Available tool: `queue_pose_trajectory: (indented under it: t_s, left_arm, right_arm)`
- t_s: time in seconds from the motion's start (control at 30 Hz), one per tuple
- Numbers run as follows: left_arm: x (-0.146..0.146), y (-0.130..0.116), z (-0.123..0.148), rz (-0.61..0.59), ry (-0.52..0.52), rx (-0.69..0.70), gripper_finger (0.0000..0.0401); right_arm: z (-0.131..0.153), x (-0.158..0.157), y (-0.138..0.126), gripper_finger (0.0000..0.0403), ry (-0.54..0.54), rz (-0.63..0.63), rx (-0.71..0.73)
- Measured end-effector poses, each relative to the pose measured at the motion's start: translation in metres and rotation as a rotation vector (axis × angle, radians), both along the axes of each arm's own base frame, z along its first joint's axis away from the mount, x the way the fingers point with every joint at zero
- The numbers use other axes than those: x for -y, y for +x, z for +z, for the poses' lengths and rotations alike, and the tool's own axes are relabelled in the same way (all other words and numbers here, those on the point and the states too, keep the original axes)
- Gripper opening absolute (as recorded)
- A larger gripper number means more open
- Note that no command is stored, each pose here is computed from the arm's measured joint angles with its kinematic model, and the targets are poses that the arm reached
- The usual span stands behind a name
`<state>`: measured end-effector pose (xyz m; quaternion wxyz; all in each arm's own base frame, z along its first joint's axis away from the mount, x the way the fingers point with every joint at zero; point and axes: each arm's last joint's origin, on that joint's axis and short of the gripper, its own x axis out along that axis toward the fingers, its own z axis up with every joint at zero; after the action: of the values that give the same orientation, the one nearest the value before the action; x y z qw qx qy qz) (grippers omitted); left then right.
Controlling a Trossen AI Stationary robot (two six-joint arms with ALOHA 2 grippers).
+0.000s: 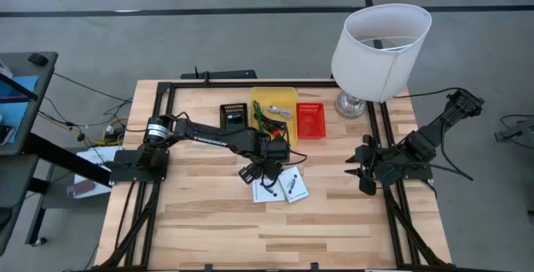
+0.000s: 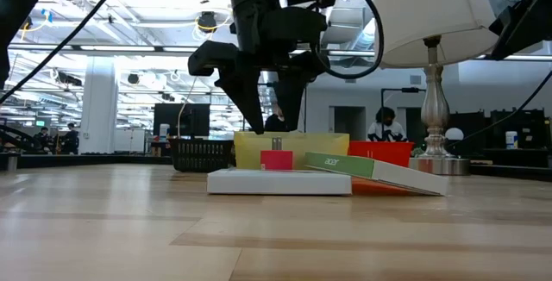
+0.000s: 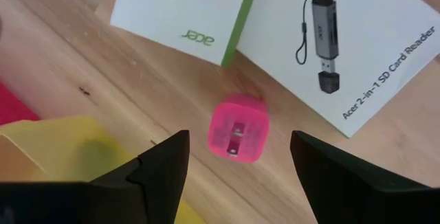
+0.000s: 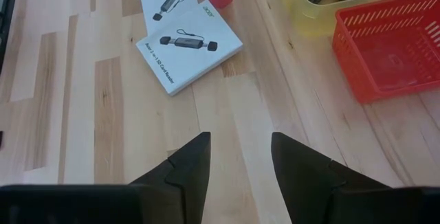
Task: Pick and place items into bin
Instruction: Put the pink charger adapter into the black bin
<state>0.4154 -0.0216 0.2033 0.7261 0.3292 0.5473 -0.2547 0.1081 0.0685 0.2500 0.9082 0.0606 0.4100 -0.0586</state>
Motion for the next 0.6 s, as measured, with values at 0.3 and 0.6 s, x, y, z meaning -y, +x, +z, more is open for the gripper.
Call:
queue_pose_trajectory:
  t_s: [0.3, 0.6]
  left_arm:
    - [-0.0007, 0.0002, 0.0001, -0.002, -0.008, 0.002, 0.0248]
    - [-0.0002, 0.0008, -0.0003, -0.005, -0.016, 0.009, 0.0248]
  right_arm:
    - [0.0, 0.0, 0.0, 0.0151, 0.0, 0.0, 0.0]
    - [0.0, 0.0, 0.0, 0.0153, 0.0, 0.0, 0.0]
